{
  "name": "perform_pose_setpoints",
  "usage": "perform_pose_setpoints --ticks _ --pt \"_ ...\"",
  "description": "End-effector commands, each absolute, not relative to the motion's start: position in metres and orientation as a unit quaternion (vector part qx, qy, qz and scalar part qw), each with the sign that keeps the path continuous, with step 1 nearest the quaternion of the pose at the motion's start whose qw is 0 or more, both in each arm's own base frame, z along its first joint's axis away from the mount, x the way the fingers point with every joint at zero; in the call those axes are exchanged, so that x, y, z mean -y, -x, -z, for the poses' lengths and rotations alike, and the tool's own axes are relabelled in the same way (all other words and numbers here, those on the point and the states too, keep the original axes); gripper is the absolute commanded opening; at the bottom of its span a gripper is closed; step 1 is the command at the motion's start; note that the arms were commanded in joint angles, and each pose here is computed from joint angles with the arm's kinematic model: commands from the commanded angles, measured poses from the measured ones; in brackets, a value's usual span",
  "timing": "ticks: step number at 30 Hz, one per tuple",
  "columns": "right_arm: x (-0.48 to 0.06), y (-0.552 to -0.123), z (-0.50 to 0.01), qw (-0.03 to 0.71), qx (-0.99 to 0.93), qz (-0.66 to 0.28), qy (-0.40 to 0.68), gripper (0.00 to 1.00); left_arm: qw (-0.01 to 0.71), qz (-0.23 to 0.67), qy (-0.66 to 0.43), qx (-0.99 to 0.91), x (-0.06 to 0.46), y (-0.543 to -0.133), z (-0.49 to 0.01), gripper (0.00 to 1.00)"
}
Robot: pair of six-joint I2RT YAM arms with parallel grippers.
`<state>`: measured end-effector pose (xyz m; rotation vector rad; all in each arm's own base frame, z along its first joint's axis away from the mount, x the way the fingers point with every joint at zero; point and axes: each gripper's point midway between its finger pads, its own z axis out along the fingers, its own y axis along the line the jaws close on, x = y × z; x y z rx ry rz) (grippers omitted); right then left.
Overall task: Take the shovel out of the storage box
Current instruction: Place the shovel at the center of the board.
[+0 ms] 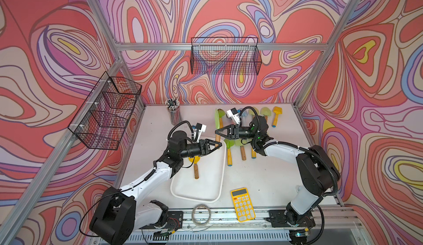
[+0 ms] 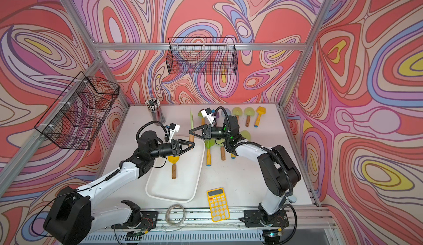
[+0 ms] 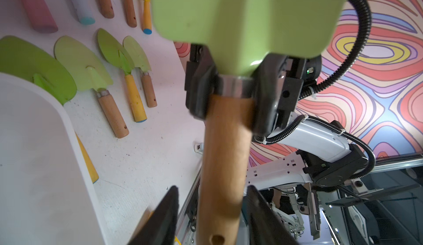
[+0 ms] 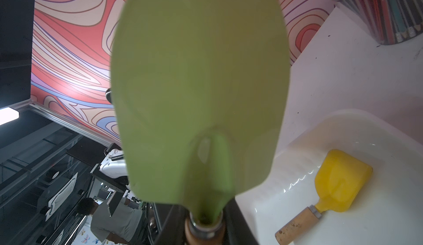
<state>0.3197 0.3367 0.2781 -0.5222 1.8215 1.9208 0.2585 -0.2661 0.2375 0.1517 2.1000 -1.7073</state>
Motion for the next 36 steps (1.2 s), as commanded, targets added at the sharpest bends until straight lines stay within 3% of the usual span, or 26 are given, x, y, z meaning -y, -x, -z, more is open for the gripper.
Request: perform_pose_setpoints --ticks 1,2,3,14,23,29,36 --pt "-0.334 -0.324 -0.283 0.243 -0.653 -0.691 0.194 0.12 0.216 0.588 -0.057 -0.778 0.262 -0.257 -0.232 0.92" --pt "-0.334 -0.324 -0.282 0.244 -0.656 -0.688 0.193 0.12 0.218 0.580 -0.055 -0.783 0.260 -0.258 -0.230 0.99" --pt "-0.334 -0.324 -0.280 0.243 -0.660 -0.684 0.192 0.12 0.221 0.573 -0.054 -0.787 0.258 -0.259 -0.228 1.00" --pt "-0.292 -0.351 -0.246 0.262 -0.779 -0.549 0.150 0.11 0.265 0.380 -0.024 -0.886 0.206 -0.267 -0.188 0.99" --pt "-0.215 -0.387 -0.203 0.269 -0.870 -0.410 0.051 0.11 0.287 0.285 0.011 -0.915 0.170 -0.269 -0.173 1.00" --pt "-0.162 -0.400 -0.177 0.282 -0.912 -0.297 -0.014 0.13 0.273 0.188 0.043 -0.942 0.137 -0.264 -0.148 1.00" --pt "-0.113 -0.407 -0.149 0.279 -0.938 -0.186 -0.082 0.12 0.256 0.151 0.059 -0.953 0.123 -0.257 -0.132 0.98"
